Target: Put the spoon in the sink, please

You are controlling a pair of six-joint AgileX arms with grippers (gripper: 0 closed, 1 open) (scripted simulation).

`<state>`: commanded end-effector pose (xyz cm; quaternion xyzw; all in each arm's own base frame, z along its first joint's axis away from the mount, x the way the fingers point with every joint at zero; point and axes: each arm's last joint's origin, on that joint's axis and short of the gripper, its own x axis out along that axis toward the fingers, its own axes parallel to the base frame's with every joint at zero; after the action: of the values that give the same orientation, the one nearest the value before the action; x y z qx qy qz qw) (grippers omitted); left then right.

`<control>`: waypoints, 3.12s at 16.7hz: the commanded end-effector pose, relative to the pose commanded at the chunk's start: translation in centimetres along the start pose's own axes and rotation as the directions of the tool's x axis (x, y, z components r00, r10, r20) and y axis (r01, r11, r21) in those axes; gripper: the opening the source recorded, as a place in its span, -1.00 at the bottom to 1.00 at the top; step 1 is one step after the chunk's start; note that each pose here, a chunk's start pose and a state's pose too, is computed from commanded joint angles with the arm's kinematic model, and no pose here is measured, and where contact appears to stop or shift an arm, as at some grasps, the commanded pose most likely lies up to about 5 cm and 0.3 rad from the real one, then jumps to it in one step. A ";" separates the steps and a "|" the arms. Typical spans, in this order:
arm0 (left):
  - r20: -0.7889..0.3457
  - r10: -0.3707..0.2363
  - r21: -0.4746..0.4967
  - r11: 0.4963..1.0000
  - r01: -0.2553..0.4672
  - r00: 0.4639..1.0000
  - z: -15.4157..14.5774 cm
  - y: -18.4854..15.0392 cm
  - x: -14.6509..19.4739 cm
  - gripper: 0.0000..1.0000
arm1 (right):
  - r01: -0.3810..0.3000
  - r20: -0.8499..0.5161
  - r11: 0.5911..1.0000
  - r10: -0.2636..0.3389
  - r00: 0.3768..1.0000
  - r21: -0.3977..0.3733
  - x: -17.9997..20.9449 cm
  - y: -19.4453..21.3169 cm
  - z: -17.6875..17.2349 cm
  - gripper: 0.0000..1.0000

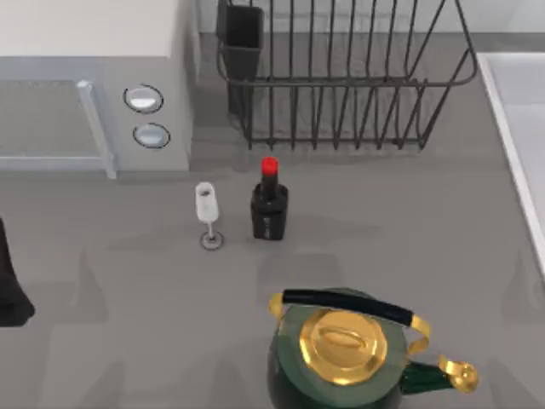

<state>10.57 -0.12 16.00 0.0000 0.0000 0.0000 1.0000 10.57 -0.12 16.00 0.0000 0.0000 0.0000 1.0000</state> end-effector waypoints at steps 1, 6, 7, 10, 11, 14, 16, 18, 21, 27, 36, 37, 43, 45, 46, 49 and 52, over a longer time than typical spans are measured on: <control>0.000 0.000 0.000 1.000 0.000 1.000 0.0 0.0 0.0 1.00 | 0.000 0.000 1.000 0.000 1.000 0.000 0.0 0.0 0.0 1.00; 0.000 0.000 0.000 1.000 0.000 1.000 0.0 0.0 0.0 1.00 | 0.046 -0.121 0.998 -0.042 0.992 0.031 0.2 -0.4 1.2 1.00; 0.000 0.000 0.000 1.000 0.000 1.000 0.0 0.0 0.0 1.00 | 0.069 -0.180 0.997 -0.060 0.982 0.044 0.4 -0.6 1.6 1.00; 0.000 0.000 0.000 1.000 0.000 1.000 0.0 0.0 0.0 1.00 | 0.167 -0.406 0.982 -0.118 0.906 0.087 1.4 -1.5 3.0 1.00; 0.000 0.000 0.000 1.000 0.000 1.000 0.0 0.0 0.0 1.00 | 0.209 -0.490 0.973 -0.135 0.861 0.099 2.0 -1.9 3.5 1.00; 0.000 0.000 0.000 1.000 0.000 1.000 0.0 0.0 0.0 1.00 | 0.352 -0.725 0.929 -0.161 0.669 0.118 4.1 -3.4 4.4 1.00; 0.000 0.000 0.000 1.000 0.000 1.000 0.0 0.0 0.0 1.00 | 0.449 -0.847 0.887 -0.152 0.510 0.111 5.8 -4.7 4.6 1.00; 0.000 0.000 0.000 1.000 0.000 1.000 0.0 0.0 0.0 1.00 | 0.535 -0.930 0.840 -0.123 0.347 0.089 7.3 -6.1 4.5 1.00; 0.000 0.000 0.000 1.000 0.000 1.000 0.0 0.0 0.0 1.00 | 0.630 -0.988 0.776 -0.061 0.142 0.043 9.2 -8.0 3.9 1.00; 0.000 0.000 0.000 1.000 0.000 1.000 0.0 0.0 0.0 1.00 | 0.688 -1.000 0.726 -0.004 0.004 0.000 10.5 -9.6 3.3 1.00; 0.000 0.000 0.000 1.000 0.000 1.000 0.0 0.0 0.0 1.00 | 0.688 -1.000 0.726 -0.005 0.005 0.000 11.0 -9.8 -0.5 1.00; 0.000 0.000 0.000 1.000 0.000 1.000 0.0 0.0 0.0 1.00 | 0.688 -1.000 0.725 -0.006 0.009 0.002 11.0 -9.8 -1.7 1.00; 0.000 0.000 0.000 1.000 0.000 1.000 0.0 0.0 0.0 1.00 | 0.688 -1.000 0.726 -0.004 0.004 0.000 10.5 -9.6 -6.6 1.00; 0.000 0.000 0.000 1.000 0.000 1.000 0.0 0.0 0.0 1.00 | 0.688 -1.000 0.726 -0.004 0.004 0.000 10.5 -9.6 -6.7 1.00; 0.000 0.000 0.000 1.000 0.000 1.000 0.0 0.0 0.0 1.00 | 0.688 -1.000 0.726 -0.004 0.004 0.000 10.5 -9.6 -6.7 1.00; 0.000 0.000 0.000 1.000 0.000 1.000 0.0 0.0 0.0 1.00 | 0.688 -1.000 0.726 -0.004 0.004 0.000 10.5 -9.6 -6.7 0.70; 0.000 0.000 0.000 1.000 0.000 1.000 0.0 0.0 0.0 1.00 | 0.688 -1.000 0.726 -0.004 0.004 0.000 10.5 -9.6 -6.7 0.25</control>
<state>10.57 -0.12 16.00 0.0000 0.0000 0.0000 1.0000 21.09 -9.74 9.31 0.2612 0.6550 -0.2627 0.6586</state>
